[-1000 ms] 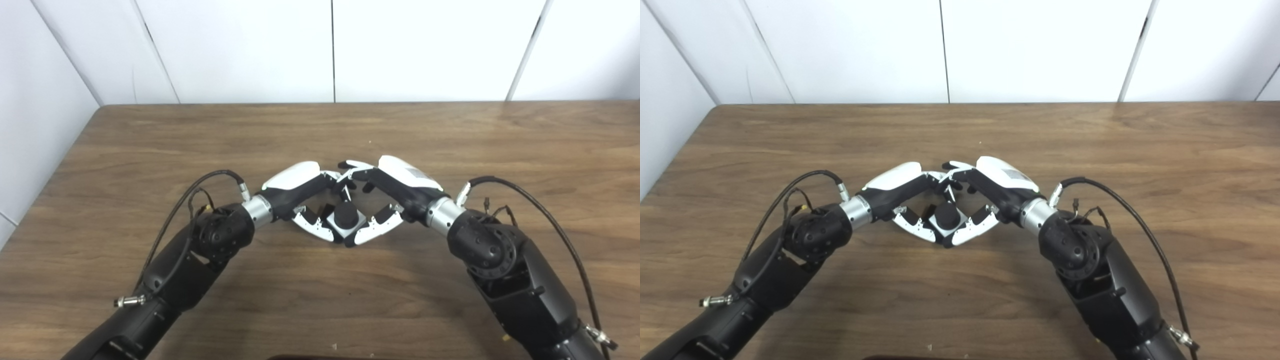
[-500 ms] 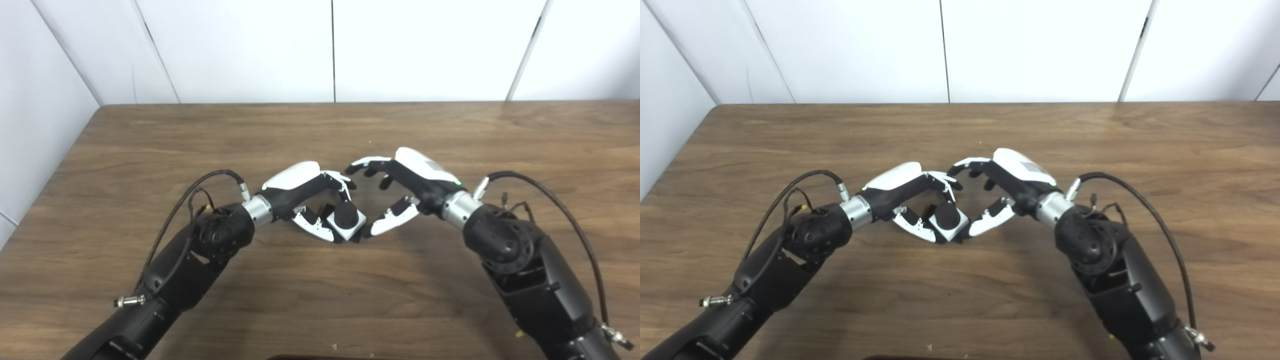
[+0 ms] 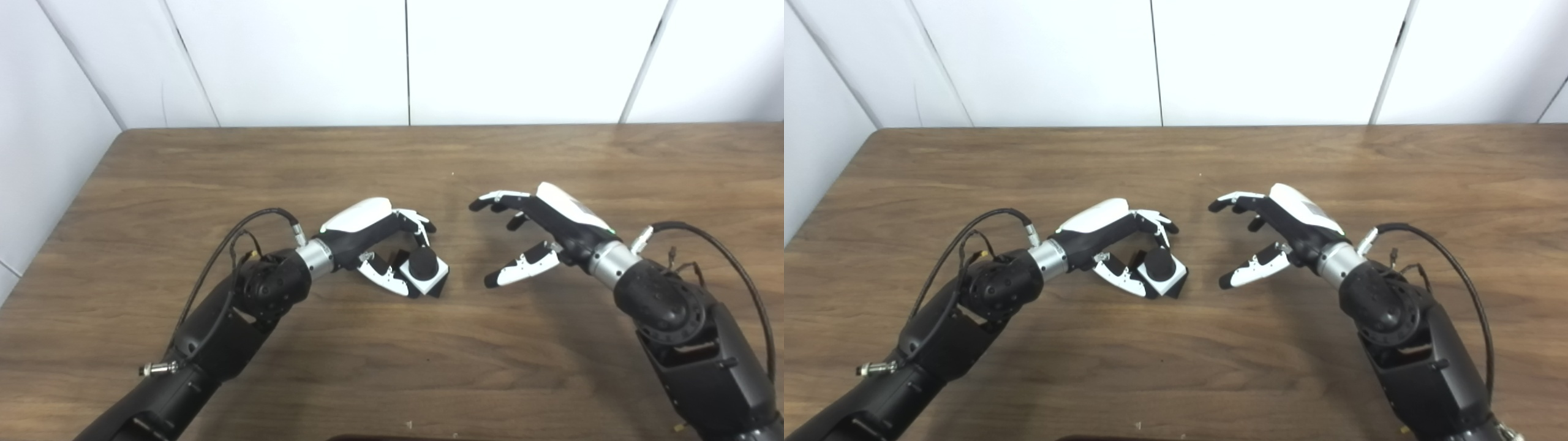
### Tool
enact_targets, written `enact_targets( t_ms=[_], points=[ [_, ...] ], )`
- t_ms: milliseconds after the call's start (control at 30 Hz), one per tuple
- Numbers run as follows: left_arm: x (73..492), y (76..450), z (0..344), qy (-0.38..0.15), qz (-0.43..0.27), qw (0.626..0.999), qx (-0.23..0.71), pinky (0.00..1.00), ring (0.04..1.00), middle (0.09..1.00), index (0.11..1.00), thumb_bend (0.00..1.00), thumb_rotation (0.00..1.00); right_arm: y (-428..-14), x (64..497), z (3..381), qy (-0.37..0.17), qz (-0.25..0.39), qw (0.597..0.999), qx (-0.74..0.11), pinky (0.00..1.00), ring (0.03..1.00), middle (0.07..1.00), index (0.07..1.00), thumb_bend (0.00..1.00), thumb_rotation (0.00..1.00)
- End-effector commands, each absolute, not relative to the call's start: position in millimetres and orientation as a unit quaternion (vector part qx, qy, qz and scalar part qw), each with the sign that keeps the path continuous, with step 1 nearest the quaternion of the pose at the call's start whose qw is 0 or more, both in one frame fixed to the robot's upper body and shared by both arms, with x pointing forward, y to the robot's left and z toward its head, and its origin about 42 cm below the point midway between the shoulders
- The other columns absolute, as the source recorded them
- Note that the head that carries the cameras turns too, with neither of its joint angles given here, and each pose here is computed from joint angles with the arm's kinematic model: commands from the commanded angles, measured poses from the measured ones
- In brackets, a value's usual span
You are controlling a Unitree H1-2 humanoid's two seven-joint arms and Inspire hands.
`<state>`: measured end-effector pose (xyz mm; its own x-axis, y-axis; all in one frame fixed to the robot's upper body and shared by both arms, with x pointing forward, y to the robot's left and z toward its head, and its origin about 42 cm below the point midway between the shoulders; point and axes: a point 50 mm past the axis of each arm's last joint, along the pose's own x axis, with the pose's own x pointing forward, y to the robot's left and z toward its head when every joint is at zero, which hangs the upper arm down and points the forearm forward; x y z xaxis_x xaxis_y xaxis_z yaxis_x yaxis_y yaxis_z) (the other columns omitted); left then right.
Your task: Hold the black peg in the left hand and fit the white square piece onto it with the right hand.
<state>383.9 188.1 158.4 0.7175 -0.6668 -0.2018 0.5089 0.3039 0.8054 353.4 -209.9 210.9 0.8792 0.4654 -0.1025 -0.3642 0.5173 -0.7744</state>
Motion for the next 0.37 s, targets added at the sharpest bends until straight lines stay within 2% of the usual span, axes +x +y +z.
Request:
enact_targets(
  t_ms=[0,333],
  points=[
    [353.4,202.2,96.7,0.041,-0.427,0.769,0.474,0.87,0.91,0.842,0.49,0.52,0.07,-217.8,358.3,230.0,-0.1,0.213,0.871,-0.431,0.7,0.84,0.868,0.783,0.83,0.17],
    [354.7,208.1,99.5,0.043,-0.422,0.769,0.478,0.87,0.914,0.849,0.49,0.52,0.07,-243.6,356.8,228.5,-0.105,0.152,0.89,-0.417,0.72,0.823,0.849,0.768,0.79,0.12]
  ],
)
